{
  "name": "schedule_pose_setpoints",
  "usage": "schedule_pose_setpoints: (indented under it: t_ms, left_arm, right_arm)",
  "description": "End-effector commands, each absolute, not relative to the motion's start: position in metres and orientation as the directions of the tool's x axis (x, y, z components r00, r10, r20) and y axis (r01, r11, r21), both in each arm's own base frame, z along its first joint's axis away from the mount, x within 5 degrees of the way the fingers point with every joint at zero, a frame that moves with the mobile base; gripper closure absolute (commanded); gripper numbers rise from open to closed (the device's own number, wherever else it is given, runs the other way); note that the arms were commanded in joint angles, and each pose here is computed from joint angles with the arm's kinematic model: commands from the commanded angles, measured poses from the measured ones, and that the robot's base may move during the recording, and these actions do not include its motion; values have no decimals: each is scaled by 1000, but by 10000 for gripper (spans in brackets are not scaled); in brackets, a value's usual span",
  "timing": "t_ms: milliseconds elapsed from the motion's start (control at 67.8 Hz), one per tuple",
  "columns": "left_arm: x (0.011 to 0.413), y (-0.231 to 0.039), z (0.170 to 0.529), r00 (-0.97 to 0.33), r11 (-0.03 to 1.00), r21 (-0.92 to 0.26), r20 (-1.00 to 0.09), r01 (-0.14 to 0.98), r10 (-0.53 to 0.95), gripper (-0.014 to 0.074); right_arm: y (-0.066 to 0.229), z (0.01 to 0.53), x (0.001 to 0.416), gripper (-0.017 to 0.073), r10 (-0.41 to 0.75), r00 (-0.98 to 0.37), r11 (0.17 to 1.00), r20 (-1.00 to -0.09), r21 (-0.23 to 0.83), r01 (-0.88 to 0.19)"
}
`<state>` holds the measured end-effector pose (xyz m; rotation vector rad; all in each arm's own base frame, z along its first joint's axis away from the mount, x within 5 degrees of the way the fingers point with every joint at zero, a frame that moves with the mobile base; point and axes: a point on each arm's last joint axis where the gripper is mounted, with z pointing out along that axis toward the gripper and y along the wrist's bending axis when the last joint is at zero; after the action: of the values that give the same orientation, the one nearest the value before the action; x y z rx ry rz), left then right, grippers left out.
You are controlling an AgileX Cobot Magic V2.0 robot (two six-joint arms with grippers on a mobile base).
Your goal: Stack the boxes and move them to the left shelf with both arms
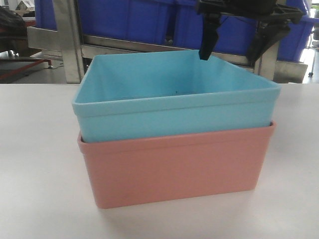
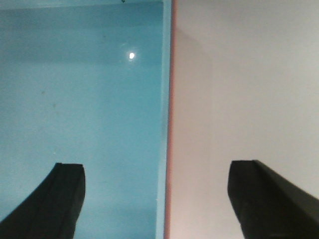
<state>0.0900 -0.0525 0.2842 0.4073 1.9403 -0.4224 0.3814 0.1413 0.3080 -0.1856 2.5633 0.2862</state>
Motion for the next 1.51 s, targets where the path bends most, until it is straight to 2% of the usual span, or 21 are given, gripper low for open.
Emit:
schedule_pose_setpoints:
  t_ms: [0,89,192,398,561,738,989,1240,1491]
  left_arm:
    - [94,-57,304,-337,865,-177,-942,469,-10,225]
    - [101,-62,314,-374,860,-254,-924,444,-80,145]
    - [113,-69,331,-407,860,-271,-910,432,-83,107]
    - [163,-99,362,-568,881,-267,-823,390,2,107]
    - [216,-130,365,-693,908,-271,-721,320,29,111]
    - [275,-160,347,-802,944,-237,-596,228,43,111]
    - [342,-193,297,-910,985,-132,-411,113,50,111]
    - [367,-207,266,-931,989,-120,-363,81,32,111]
    - [372,-210,253,-937,991,-115,-348,70,26,111]
  right_arm:
    - [133,355,373,-63,-81,-765,970,-639,125,-207]
    - [129,361,373,-63,-106,-759,975,-643,82,-206]
    - [128,361,373,-63,-113,-758,976,-643,71,-205]
    - [129,361,373,-63,-121,-755,975,-644,66,-212]
    - [129,360,374,-63,-127,-754,974,-644,62,-217]
    - [131,352,377,-63,-132,-766,973,-629,64,-220]
    - [142,324,385,-63,-163,-802,969,-574,59,-239]
    - [145,281,389,-63,-176,-829,969,-531,54,-240]
    - [145,263,389,-63,-173,-813,968,-557,57,-245]
